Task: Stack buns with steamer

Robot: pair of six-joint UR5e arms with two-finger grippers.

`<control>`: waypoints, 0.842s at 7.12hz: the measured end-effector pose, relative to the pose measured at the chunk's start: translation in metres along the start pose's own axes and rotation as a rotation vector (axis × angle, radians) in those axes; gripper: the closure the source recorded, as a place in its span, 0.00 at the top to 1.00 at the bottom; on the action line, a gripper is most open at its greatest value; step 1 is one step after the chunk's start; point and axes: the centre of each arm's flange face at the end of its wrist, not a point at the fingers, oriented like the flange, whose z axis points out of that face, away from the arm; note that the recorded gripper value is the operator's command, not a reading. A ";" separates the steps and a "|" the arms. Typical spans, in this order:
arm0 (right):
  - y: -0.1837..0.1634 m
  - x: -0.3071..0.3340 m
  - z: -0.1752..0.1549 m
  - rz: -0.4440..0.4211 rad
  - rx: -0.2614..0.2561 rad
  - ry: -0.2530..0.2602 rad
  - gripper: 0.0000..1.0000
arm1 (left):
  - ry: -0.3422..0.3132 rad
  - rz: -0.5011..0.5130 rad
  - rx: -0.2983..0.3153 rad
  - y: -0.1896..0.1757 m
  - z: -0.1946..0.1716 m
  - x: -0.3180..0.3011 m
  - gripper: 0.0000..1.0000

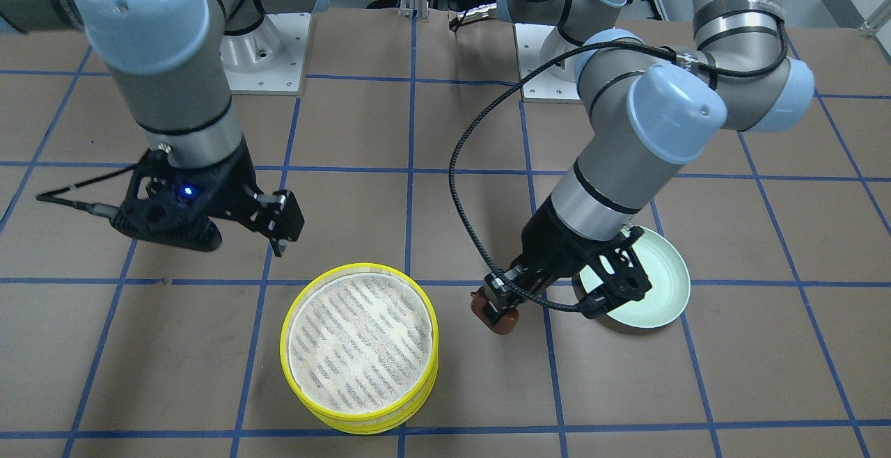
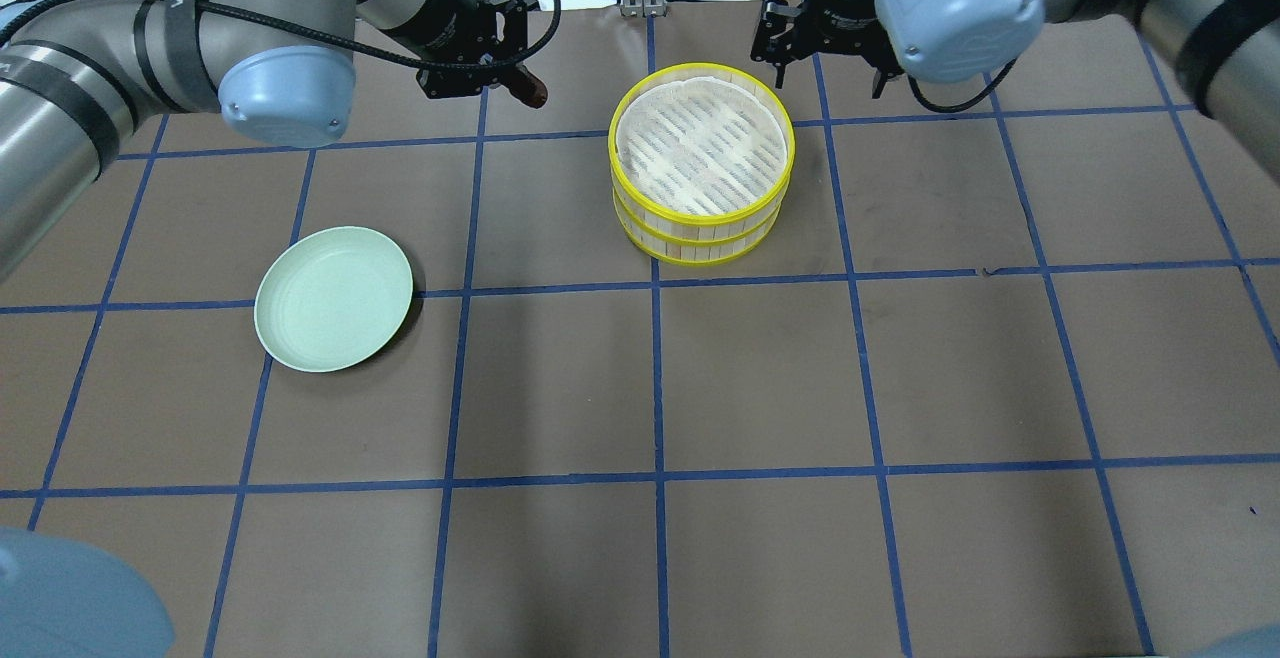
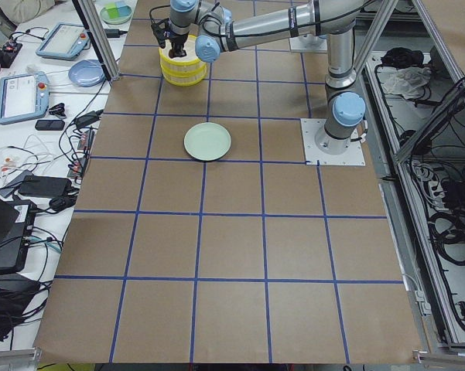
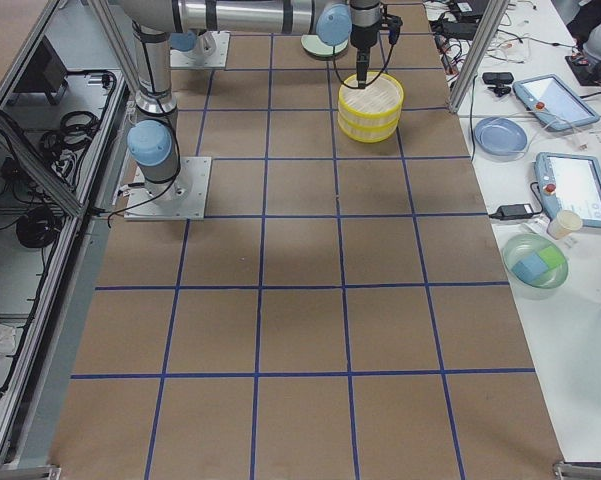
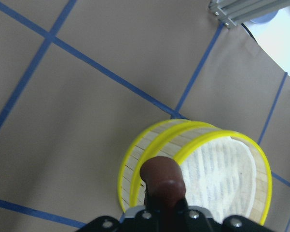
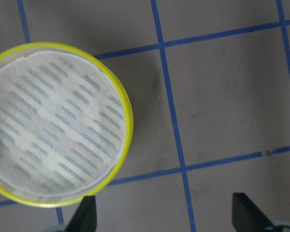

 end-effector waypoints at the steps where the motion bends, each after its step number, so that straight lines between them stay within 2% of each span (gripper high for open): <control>1: 0.016 0.009 -0.015 -0.053 -0.045 0.005 1.00 | 0.031 0.020 -0.030 0.016 0.018 0.013 0.24; 2: 0.027 0.014 -0.023 -0.090 -0.068 0.009 1.00 | 0.062 0.029 -0.069 0.025 0.033 0.019 0.86; 3: 0.033 0.017 -0.024 -0.125 -0.092 0.014 1.00 | 0.074 0.029 -0.100 0.029 0.048 0.021 1.00; 5: 0.042 0.019 -0.018 -0.180 -0.162 0.011 1.00 | 0.070 0.007 -0.130 0.030 0.066 0.019 1.00; 6: 0.039 0.018 -0.019 -0.222 -0.140 0.000 1.00 | 0.070 -0.002 -0.135 0.030 0.069 0.018 1.00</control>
